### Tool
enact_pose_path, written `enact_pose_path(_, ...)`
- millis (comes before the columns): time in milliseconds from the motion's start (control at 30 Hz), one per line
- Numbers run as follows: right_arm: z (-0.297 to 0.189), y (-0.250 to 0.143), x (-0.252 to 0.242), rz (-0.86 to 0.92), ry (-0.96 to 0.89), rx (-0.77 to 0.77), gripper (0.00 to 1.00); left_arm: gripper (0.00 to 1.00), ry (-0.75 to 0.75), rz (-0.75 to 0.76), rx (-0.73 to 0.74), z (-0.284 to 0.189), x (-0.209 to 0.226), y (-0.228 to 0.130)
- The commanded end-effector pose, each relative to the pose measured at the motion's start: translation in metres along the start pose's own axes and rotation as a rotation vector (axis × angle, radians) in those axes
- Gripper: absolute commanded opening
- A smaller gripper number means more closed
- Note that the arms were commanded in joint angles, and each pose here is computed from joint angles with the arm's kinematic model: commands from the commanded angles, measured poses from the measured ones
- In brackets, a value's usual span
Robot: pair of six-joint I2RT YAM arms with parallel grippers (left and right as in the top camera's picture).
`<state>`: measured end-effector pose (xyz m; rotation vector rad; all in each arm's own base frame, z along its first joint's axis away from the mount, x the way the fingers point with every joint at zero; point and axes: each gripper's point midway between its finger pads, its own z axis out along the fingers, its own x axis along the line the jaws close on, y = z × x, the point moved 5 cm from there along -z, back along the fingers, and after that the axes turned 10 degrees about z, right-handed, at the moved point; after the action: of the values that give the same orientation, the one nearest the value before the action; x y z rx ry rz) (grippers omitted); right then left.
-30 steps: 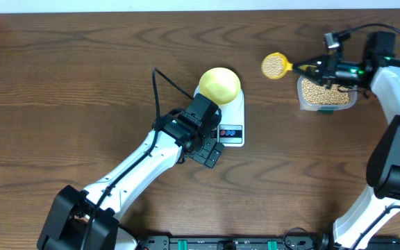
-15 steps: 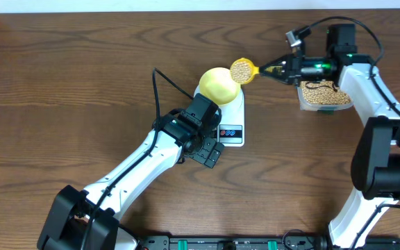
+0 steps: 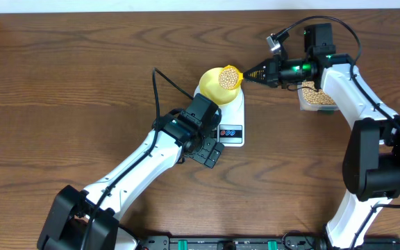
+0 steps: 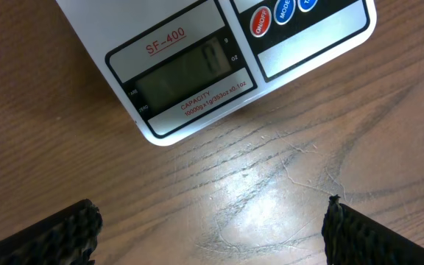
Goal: Scoop item into bowl and weigh 50g on scale
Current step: 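Carry the filled yellow scoop left over the yellow bowl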
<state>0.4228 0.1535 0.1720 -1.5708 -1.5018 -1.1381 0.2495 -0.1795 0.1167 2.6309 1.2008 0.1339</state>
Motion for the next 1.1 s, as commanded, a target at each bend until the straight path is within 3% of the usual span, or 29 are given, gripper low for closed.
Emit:
enact_pose_path(0, 0.008, -0.001, -0.005, 0.000, -0.037, -0.003, 0.01, 0.98, 0.009, -0.015, -0.006, -0.002, 0.001, 0.002)
enact_pose_path(1067, 0.027, 0.001, 0.024, -0.190, -0.019, -0.016, 0.01, 0.98, 0.009, -0.015, -0.006, -0.002, 0.001, 0.002)
